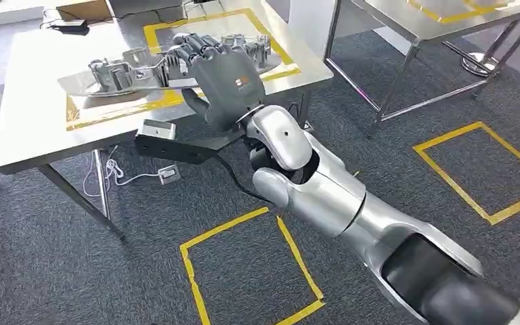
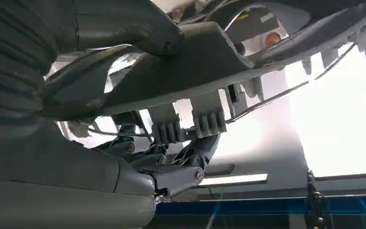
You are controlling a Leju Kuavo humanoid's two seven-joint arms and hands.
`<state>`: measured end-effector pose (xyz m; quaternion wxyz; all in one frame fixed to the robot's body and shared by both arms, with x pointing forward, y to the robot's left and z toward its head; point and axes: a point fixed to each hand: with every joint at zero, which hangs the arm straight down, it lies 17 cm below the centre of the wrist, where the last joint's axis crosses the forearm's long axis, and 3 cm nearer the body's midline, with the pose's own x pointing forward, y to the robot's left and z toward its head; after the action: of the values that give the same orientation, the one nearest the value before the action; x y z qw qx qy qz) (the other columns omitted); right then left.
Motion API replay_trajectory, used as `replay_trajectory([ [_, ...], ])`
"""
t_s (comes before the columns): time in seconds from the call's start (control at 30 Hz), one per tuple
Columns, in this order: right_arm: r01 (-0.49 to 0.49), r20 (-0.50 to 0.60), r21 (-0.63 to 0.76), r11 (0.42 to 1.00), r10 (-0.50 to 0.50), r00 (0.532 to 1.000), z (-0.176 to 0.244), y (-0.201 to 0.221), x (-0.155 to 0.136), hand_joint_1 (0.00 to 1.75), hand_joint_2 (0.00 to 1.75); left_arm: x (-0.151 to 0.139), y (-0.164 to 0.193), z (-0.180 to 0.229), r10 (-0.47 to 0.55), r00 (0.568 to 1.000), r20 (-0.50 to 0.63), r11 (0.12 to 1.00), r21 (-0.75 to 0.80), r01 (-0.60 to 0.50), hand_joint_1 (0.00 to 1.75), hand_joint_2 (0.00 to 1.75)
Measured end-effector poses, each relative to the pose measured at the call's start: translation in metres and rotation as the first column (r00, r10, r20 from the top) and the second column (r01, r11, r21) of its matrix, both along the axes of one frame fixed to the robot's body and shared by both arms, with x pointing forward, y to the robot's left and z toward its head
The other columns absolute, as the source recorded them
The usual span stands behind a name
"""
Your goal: Take the parts from the cabinet and place them on the table.
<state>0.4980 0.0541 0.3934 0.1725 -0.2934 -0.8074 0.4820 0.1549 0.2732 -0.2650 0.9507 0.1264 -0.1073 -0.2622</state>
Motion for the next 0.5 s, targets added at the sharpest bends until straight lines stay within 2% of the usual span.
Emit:
replay_trajectory([
  [0.5, 0.010, -0.008, -0.001, 1.000, -0.010, 1.000, -0.0011, -0.0041, 0.0060, 1.75, 1.75, -0.0036, 0.0019, -0.0010, 0.001, 1.000, -0.003, 1.000, 0.001, -0.001, 0.00, 1.75],
])
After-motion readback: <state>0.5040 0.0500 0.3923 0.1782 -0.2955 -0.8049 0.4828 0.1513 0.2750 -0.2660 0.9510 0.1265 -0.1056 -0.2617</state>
